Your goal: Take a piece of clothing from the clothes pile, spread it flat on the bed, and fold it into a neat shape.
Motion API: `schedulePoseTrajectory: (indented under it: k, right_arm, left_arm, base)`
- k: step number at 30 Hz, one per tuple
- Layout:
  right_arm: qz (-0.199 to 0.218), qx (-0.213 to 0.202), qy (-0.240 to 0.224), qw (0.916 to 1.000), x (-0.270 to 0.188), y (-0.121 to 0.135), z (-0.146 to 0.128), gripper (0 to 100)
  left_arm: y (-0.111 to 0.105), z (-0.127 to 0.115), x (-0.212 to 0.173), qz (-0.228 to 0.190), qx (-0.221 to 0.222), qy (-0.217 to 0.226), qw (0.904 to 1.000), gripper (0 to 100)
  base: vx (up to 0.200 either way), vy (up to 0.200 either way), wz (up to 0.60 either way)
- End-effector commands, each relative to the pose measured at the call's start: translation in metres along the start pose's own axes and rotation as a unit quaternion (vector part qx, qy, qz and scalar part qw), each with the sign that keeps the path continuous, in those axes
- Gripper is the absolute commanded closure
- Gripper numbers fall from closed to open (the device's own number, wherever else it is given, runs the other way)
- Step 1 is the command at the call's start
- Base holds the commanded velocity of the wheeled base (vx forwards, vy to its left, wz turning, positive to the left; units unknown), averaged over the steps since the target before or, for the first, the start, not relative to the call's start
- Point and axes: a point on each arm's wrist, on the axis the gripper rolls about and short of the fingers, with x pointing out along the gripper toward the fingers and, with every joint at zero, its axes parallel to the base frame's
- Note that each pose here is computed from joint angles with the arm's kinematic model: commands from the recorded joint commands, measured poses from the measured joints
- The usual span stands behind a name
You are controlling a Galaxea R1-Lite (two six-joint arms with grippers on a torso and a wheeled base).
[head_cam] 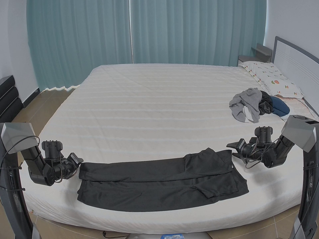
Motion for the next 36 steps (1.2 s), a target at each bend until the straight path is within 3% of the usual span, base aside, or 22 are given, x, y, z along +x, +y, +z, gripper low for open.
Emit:
schedulePoseTrajectory:
  k: [1, 10, 19, 26, 27, 36]
  right_arm:
    - [0.008, -0.002, -0.007, 0.9999, -0.013, 0.010, 0.004, 0]
    - [0.008, -0.002, -0.007, 0.9999, -0.034, 0.019, 0.002, 0]
    - [0.004, 0.000, -0.004, 1.0000, -0.036, 0.017, -0.001, 0]
    - [0.005, -0.007, 0.002, 1.0000, -0.042, 0.022, -0.007, 0]
    - [0.005, -0.007, 0.002, 1.0000, -0.042, 0.022, -0.007, 0]
    - [0.002, -0.023, 0.031, 0.9993, -0.065, 0.045, -0.029, 0]
  left_arm:
    - [-0.001, 0.001, -0.002, -0.001, 0.000, -0.002, 1.0000, 0]
    - [-0.011, -0.007, -0.032, -0.007, 0.027, 0.008, 0.9996, 0]
    - [-0.017, -0.033, -0.043, -0.007, 0.077, 0.043, 0.9961, 0]
    - [-0.016, -0.037, -0.044, -0.005, 0.093, 0.049, 0.9945, 0]
    - [-0.016, -0.037, -0.044, -0.005, 0.093, 0.049, 0.9945, 100]
    - [-0.018, -0.034, -0.048, 0.032, 0.128, 0.008, 0.9913, 100]
  base:
    - [0.000, 0.000, 0.00]
    - [0.000, 0.000, 0.00]
    - [0.000, 0.000, 0.00]
    - [0.000, 0.000, 0.00]
    - [0.000, 0.000, 0.00]
    - [0.000, 0.000, 0.00]
